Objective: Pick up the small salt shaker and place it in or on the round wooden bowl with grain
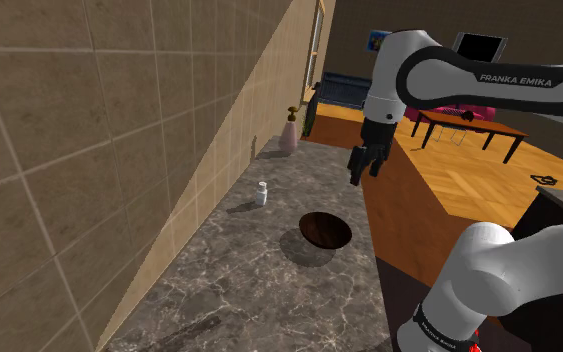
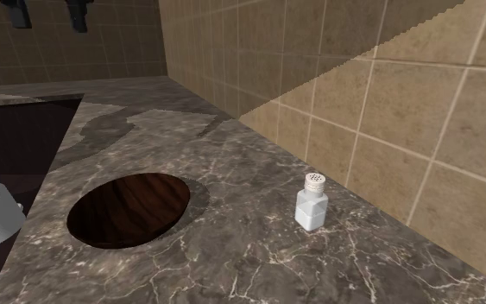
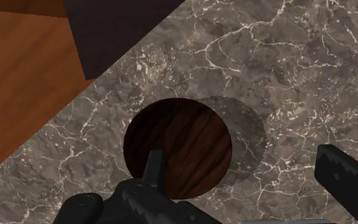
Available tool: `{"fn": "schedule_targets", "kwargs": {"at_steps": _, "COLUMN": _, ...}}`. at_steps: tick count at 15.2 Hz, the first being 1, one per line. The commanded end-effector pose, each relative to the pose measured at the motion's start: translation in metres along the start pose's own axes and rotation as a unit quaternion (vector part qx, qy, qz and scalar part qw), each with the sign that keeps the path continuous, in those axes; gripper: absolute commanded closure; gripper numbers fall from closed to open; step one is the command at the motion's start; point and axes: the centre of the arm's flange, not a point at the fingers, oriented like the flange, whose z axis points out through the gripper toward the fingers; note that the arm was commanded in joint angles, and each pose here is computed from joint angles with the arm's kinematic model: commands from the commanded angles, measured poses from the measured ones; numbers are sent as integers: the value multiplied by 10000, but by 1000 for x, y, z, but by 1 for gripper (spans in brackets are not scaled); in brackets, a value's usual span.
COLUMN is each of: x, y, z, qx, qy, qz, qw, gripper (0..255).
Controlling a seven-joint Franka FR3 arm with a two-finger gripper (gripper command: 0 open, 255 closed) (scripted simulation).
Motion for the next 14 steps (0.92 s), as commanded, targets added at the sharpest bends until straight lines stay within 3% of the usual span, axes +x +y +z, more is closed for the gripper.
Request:
{"fn": "schedule_targets", "kwargs": {"at_steps": 1, "x": 0, "y": 0, "z": 0, "qx": 0, "qy": 0, "qz": 0, "qw": 10000, "gripper": 0}}
{"fn": "schedule_targets", "kwargs": {"at_steps": 14, "x": 155, "y": -10, "z": 69, "qx": 23, "qy": 62, "qz": 238, "qw": 9997, "gripper": 0}}
